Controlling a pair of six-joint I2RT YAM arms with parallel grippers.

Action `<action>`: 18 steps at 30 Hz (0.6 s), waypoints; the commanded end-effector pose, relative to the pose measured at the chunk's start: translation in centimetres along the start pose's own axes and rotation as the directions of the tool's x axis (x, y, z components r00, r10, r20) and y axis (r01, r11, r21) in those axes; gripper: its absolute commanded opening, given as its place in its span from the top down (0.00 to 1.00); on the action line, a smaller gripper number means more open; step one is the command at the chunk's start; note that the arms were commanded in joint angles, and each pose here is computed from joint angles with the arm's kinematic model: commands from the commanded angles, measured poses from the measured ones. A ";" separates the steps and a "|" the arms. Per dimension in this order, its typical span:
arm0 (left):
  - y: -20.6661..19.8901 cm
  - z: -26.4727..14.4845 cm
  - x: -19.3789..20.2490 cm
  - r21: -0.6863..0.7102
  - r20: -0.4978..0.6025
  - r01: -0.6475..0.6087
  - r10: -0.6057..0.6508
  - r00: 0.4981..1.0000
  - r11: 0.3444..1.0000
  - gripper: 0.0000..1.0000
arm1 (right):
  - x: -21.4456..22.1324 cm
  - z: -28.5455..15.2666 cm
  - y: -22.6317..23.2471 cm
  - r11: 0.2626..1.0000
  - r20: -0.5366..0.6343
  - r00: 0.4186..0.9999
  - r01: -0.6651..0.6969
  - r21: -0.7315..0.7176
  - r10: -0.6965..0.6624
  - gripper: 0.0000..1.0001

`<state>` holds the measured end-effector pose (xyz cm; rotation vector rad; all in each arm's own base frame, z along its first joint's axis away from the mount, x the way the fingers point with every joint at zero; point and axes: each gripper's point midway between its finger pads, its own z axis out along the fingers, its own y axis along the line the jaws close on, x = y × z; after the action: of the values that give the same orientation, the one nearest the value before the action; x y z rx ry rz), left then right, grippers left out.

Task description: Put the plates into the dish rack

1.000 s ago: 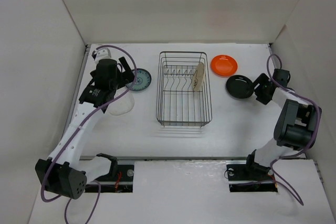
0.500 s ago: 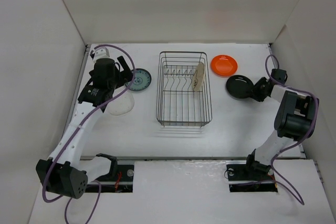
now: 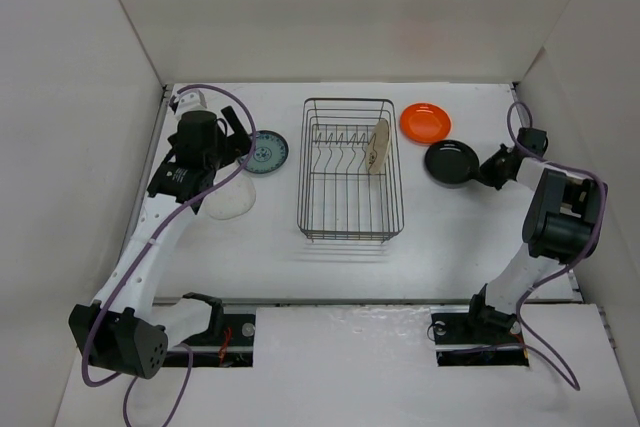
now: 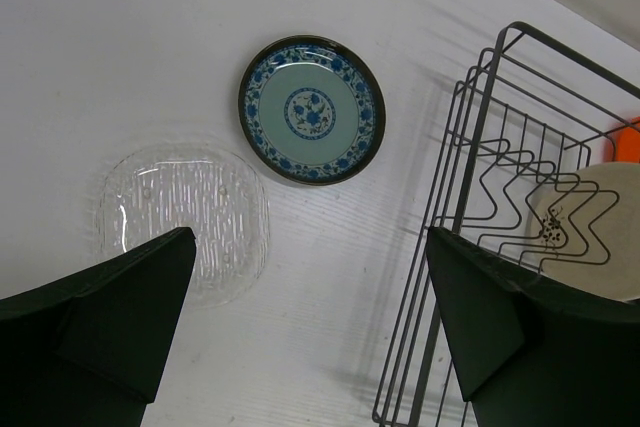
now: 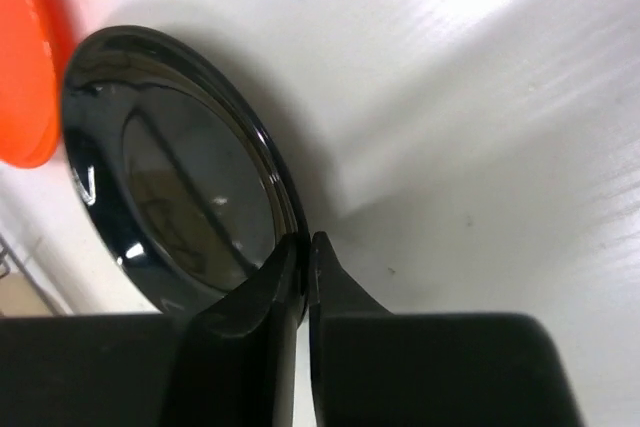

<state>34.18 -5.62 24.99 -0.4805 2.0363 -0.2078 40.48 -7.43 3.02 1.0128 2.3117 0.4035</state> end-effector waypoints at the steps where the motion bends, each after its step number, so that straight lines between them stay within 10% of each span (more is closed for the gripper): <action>1: -0.8 -1.0 -2.6 0.030 0.075 0.014 -0.017 0.997 0.999 0.00 | -1.1 -0.1 0.9 1.000 0.015 1.000 0.024 -0.008 -0.024 0.99; 8: -0.7 -1.2 -2.4 0.030 0.075 0.014 -0.017 0.997 0.999 0.00 | -2.1 -1.9 0.8 0.999 0.069 0.997 0.019 0.028 -0.021 1.00; 18: -0.7 -0.9 -2.2 0.025 0.068 0.012 -0.014 0.998 1.000 0.00 | -7.7 -16.8 7.0 1.000 0.466 0.885 0.002 -0.024 0.010 1.00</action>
<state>34.18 -5.56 24.99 -0.4822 2.0356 -0.2046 38.26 -9.35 17.02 0.9987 2.0084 0.2065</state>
